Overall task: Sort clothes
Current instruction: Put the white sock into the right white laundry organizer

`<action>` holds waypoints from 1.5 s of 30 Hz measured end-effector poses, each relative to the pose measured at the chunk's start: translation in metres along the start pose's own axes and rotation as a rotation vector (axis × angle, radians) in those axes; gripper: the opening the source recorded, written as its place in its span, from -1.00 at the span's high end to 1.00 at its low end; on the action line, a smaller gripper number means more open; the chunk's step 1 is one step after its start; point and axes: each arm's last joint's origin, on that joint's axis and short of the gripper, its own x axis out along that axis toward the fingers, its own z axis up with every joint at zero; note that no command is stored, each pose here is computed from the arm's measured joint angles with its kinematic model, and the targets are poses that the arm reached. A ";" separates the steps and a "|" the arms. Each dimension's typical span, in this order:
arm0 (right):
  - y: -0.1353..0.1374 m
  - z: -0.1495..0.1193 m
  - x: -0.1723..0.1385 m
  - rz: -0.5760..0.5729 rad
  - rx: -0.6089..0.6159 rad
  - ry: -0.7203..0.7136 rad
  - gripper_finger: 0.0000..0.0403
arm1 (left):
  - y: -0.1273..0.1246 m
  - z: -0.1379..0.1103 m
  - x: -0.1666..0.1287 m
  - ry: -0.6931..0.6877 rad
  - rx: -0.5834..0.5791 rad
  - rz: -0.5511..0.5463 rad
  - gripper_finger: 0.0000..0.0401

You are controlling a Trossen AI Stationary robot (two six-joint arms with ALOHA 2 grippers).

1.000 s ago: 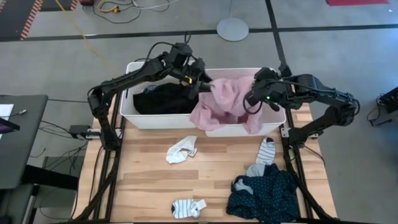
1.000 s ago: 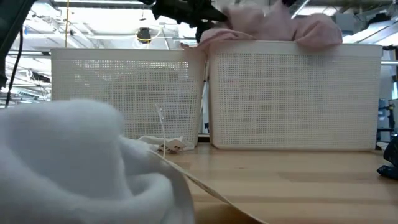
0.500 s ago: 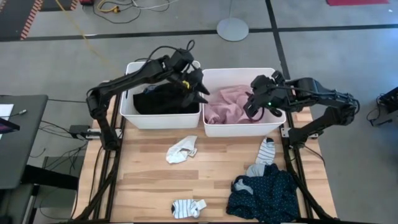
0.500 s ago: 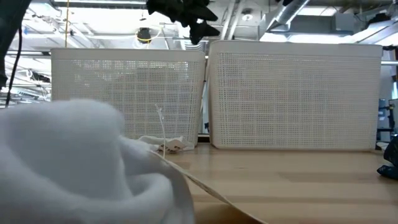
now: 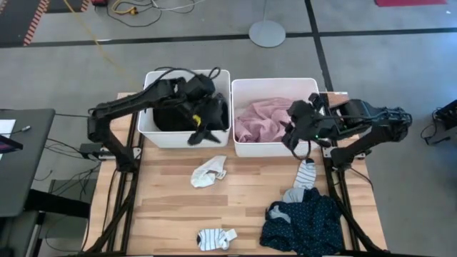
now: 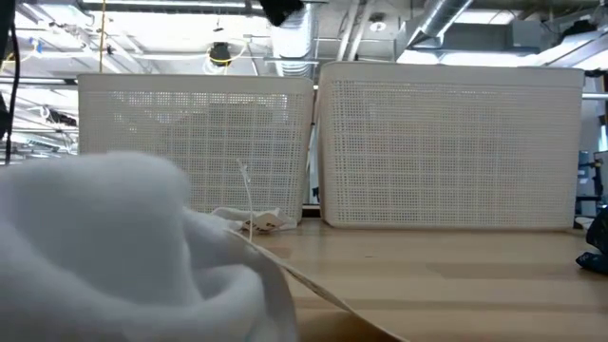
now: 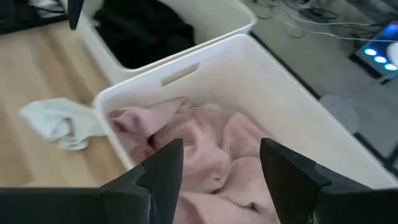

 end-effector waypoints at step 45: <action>0.185 -0.091 -0.003 0.232 -0.384 0.208 -0.13 | -0.169 -0.143 0.101 0.358 -0.058 0.047 -0.11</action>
